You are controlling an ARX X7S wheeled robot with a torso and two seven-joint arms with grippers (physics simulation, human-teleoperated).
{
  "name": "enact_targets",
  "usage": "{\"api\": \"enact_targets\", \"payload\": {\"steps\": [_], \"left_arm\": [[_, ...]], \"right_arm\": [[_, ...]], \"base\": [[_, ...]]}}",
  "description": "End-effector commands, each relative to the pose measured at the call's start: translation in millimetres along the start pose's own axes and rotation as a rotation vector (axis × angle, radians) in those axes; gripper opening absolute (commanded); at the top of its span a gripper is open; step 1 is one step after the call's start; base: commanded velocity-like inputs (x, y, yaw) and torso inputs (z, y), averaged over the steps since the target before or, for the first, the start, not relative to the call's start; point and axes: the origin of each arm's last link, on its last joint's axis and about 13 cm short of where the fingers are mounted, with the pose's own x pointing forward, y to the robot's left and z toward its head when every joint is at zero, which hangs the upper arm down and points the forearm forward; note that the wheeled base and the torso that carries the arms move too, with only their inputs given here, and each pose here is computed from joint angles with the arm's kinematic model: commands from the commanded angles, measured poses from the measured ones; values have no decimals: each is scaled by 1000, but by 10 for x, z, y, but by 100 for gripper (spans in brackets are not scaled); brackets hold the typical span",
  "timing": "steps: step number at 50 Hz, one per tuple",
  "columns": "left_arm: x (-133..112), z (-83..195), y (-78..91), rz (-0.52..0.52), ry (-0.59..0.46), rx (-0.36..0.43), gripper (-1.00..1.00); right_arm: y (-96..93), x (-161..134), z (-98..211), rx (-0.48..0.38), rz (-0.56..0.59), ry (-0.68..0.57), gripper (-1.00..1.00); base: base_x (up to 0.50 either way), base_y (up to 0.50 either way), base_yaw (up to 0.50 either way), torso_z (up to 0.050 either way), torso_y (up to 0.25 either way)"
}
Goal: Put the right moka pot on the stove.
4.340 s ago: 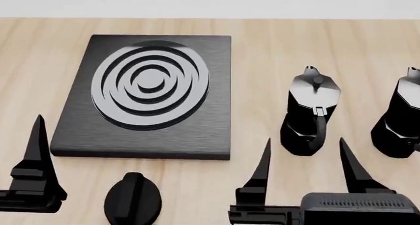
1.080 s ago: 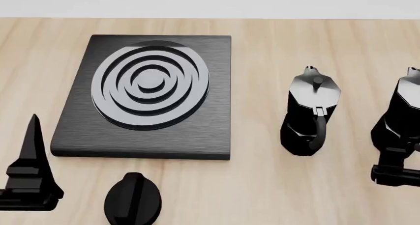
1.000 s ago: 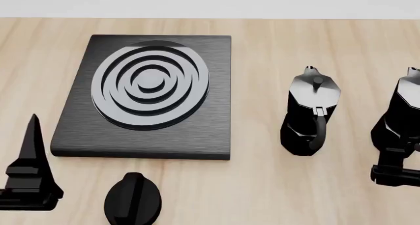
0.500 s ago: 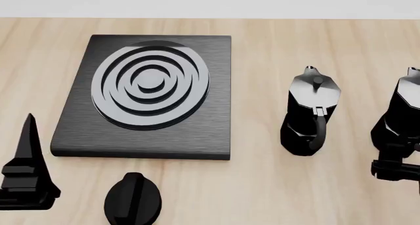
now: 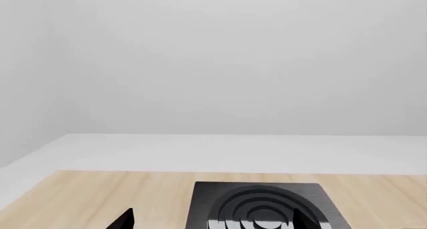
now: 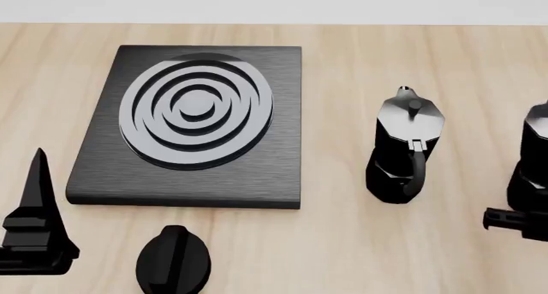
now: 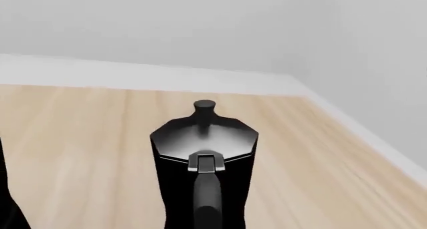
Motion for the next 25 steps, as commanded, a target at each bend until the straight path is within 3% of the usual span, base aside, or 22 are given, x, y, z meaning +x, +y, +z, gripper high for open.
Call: {"api": "enact_targets", "payload": {"steps": [1,4,15,18,25], "left_arm": [[-4,-1,-3,-5,0,1,100],[-2,3,-4,-6,0,2,100],[0,3,-3,-7,1,1,100],[-5,-10,-3,-9,1,0,100],[-3,-9,0,-8,2,-2,100]], "right_arm": [[-63,-248,243,3,0,-97,-100],[-93,-327,445,6,-2,-116,-100],[-138,-709,490,8,-8,-175,-100],[-156,-824,644,11,-6,-192,-100],[-102,-1087,552,2,19,-217,-100]], "base": [[0,0,0,0,0],[0,0,0,0,0],[0,0,0,0,0],[0,0,0,0,0],[0,0,0,0,2]]}}
